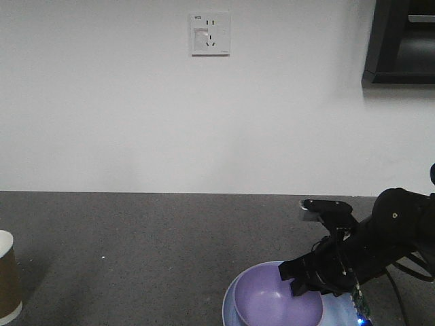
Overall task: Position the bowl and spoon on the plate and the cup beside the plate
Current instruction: 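Lower the bowl onto the blue plate and open the right gripper, then lower the spoon into the bowl and release it with the left gripper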
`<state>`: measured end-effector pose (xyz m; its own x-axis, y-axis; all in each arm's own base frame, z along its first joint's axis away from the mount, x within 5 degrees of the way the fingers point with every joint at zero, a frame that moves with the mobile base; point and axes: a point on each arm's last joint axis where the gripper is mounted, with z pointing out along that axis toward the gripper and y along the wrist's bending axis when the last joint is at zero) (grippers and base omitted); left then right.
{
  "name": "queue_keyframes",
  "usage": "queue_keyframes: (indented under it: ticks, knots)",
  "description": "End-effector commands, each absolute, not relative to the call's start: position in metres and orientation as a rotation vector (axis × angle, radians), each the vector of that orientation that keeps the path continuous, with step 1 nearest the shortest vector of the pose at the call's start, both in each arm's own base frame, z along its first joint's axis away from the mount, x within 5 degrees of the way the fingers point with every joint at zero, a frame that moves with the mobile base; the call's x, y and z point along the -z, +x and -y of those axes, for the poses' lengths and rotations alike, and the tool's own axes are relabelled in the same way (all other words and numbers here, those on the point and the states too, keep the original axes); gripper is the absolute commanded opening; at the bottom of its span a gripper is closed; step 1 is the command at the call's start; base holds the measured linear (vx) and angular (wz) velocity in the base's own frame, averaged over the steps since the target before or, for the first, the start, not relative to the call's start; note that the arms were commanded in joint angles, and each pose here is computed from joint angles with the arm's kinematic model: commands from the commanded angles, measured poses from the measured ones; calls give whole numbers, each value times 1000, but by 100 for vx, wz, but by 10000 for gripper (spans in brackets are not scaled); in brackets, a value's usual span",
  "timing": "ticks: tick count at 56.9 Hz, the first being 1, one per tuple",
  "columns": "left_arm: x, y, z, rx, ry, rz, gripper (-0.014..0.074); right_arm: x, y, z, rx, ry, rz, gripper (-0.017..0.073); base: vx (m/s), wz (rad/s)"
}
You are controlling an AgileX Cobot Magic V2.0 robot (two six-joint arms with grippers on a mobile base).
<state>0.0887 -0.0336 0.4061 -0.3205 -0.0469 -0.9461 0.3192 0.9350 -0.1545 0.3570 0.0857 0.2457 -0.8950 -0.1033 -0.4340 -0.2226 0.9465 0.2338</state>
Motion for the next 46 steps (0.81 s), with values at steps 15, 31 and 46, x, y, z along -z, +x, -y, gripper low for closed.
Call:
queue_keyframes:
  ticks: [15, 31, 46]
  knots:
    - [-420, 88, 35, 419, 174, -1774, 0, -318, 340, -80, -348, -267, -2421, 603, 0, 0]
    - [-430, 124, 43, 301, 323, -1893, 0, -383, 272, -69, -331, -348, -2345, 582, 0, 0]
    - [-442, 220, 75, 361, 549, -2077, 0, -419, 217, -57, -293, -356, -2205, 582, 0, 0]
